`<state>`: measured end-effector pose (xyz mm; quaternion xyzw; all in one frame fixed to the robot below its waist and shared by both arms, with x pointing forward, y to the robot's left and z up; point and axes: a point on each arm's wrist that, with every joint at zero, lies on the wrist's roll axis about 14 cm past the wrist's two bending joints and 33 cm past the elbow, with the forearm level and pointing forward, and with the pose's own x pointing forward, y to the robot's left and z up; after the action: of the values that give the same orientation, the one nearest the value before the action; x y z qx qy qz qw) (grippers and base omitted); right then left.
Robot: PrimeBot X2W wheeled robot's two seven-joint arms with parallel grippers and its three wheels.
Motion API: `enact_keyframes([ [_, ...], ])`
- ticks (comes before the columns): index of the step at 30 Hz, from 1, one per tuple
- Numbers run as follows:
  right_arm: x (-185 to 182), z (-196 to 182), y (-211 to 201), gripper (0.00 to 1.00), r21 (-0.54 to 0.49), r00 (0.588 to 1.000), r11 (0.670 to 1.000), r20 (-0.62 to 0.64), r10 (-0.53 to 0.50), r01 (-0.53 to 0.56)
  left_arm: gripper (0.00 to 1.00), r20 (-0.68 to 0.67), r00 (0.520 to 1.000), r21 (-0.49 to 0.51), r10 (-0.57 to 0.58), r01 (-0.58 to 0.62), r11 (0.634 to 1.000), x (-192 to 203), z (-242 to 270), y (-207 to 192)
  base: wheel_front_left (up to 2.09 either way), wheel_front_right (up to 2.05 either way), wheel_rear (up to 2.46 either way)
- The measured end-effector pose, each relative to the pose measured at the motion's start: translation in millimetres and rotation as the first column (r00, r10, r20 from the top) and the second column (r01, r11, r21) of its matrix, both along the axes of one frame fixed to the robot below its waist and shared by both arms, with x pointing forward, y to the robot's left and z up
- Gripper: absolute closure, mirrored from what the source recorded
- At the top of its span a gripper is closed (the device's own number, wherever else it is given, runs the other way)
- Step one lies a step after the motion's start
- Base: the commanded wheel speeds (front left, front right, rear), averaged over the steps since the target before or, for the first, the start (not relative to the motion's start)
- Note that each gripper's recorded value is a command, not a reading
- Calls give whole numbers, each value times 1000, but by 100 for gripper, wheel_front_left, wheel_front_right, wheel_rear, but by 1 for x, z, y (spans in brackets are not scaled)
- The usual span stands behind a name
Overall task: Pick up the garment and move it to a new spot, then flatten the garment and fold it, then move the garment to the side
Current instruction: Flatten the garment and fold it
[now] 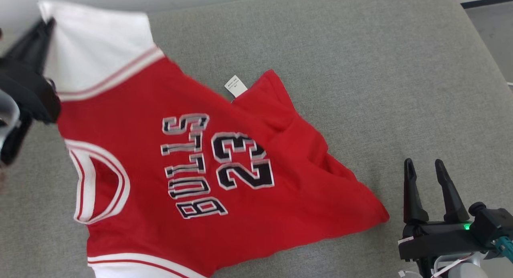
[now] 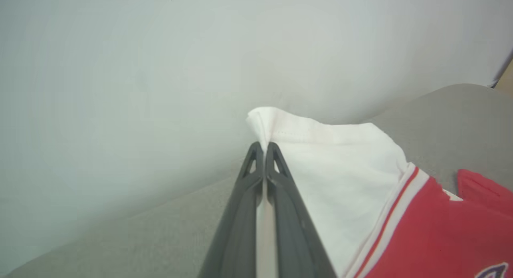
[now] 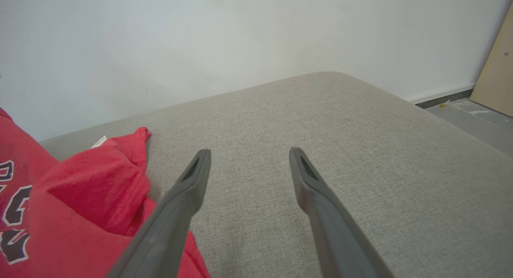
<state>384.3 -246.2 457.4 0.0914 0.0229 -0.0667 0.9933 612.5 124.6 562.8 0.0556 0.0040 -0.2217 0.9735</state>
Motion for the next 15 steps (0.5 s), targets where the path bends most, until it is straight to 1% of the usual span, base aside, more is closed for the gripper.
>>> enact_keyframes([
  [3,1,-3,-1,0,-5,1000,1000,-10,-6,6,100,91,995,29,41,-43,999,13,10,7,0,0,0],
  [5,2,-5,-1,0,-5,1000,1000,-14,-8,8,100,111,992,39,65,-70,997,19,8,11,0,0,0],
  [7,3,-6,-1,0,-5,1000,1000,-15,-9,9,100,104,991,43,80,-85,995,21,3,14,0,0,0],
  [8,3,-6,-2,0,-6,1000,1000,-16,-10,10,73,88,992,50,86,-90,995,22,-5,14,0,0,0],
  [9,4,-6,-2,0,-7,1000,1000,-16,-11,11,1,74,994,62,77,-81,995,21,-12,12,0,0,0],
  [11,4,-6,-1,0,-5,1000,1000,-14,-10,10,0,65,996,93,60,-66,993,18,-21,9,0,0,0],
  [13,5,-4,1,0,-1,1000,1000,-9,-4,4,0,56,995,72,78,-82,994,17,-22,11,0,0,0],
  [15,6,1,4,0,-3,1000,1000,6,6,-6,0,49,993,22,111,-112,993,14,-18,17,0,0,0],
])
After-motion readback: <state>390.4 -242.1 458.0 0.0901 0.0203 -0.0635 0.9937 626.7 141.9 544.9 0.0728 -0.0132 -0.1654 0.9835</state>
